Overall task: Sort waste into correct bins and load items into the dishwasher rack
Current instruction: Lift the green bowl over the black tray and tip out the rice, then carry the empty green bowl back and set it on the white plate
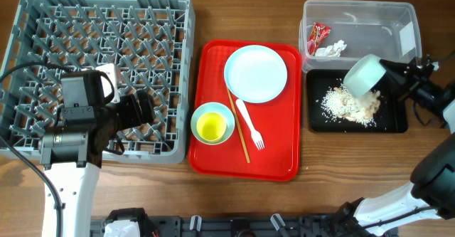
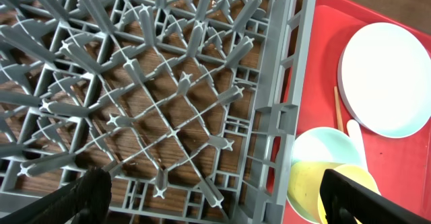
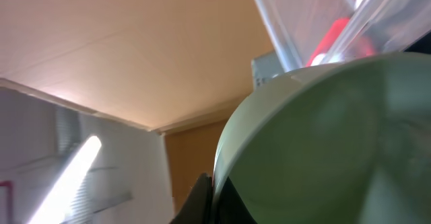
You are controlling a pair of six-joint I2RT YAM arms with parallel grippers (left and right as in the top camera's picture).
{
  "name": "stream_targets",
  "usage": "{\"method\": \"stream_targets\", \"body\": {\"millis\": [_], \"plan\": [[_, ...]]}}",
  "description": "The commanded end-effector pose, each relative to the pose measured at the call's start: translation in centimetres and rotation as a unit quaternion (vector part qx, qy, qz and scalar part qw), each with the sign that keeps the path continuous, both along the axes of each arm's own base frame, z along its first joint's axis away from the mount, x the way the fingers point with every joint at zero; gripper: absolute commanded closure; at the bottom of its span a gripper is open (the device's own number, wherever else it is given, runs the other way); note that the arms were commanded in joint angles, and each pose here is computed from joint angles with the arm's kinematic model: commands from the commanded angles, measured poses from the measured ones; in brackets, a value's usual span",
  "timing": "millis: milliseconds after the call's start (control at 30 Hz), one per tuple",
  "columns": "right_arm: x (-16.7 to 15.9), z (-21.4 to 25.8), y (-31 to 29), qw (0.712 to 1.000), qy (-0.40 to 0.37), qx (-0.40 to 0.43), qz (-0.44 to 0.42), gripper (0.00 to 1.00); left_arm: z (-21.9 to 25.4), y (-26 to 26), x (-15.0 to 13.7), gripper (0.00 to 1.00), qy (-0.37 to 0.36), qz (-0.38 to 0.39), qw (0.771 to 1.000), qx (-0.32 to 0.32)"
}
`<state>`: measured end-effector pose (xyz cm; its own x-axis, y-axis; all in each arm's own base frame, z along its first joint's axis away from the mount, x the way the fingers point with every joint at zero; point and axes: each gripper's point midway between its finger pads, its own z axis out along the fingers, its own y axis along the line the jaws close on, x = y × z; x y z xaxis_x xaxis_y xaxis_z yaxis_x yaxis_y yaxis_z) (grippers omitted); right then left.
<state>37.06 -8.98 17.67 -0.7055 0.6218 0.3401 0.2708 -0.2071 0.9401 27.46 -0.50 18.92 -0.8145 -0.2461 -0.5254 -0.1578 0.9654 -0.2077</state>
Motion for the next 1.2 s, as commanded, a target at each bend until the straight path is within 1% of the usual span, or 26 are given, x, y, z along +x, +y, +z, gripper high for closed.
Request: {"method": "stream_targets", "body": {"millis": [0,167,267,367,433,500,567,600,633,733,900,967,1033,1167], "plan": [[-0.3,0.6,0.3,0.998,0.020,0.063,0.016,0.96,0.5,0.2,0.2,0.00,-0.006,0.006,1.000,0.000],[-0.3,0.7,0.2,0.996,0.037,0.077,0.016,0.96,0.5,0.2,0.2,0.00,-0.006,0.006,1.000,0.000],[-0.2,0.7,0.2,0.997,0.029,0.070,0.016,0.96,0.5,0.2,0.2,0.00,-0.006,0.006,1.000,0.000],[0.1,0.2,0.0,1.000,-0.004,0.020,0.008,0.96,0.5,0.2,0.2,0.00,-0.006,0.006,1.000,0.000],[0.5,-1.4,-0.2,0.999,0.002,-0.033,-0.008,0.96,0.5,0.2,0.2,0.00,-0.006,0.006,1.000,0.000],[0.5,-3.7,0.1,0.996,0.039,-0.082,-0.016,0.96,0.5,0.2,0.2,0.00,-0.006,0.006,1.000,0.000],[-0.7,-6.8,0.8,0.985,0.133,-0.112,-0.016,0.96,0.5,0.2,0.2,0.00,-0.007,0.006,1.000,0.000],[-1.0,-7.5,1.0,0.981,0.153,-0.122,-0.014,0.96,0.5,0.2,0.2,0.00,-0.007,0.006,1.000,0.000],[-1.1,-7.8,1.2,0.979,0.150,-0.138,-0.008,0.96,0.5,0.2,0.3,0.00,-0.008,0.006,1.000,0.000],[-0.9,-6.7,1.8,0.978,0.077,-0.193,0.016,0.96,0.6,0.2,0.3,0.00,-0.010,0.007,1.000,0.000],[-0.8,-3.8,2.5,0.963,0.019,-0.267,0.029,0.96,0.6,0.2,0.4,0.00,-0.012,0.006,1.000,0.000],[-0.7,-2.1,3.2,0.955,-0.017,-0.294,0.036,0.95,0.6,0.2,0.4,0.00,-0.011,0.006,1.000,0.000],[-0.6,0.0,4.5,0.942,-0.057,-0.328,0.048,0.96,0.6,0.2,0.4,0.00,-0.012,0.006,1.000,0.000],[-0.6,2.6,7.7,0.901,-0.095,-0.417,0.068,0.96,0.6,0.2,0.4,0.00,-0.012,0.006,1.000,0.000]]}}
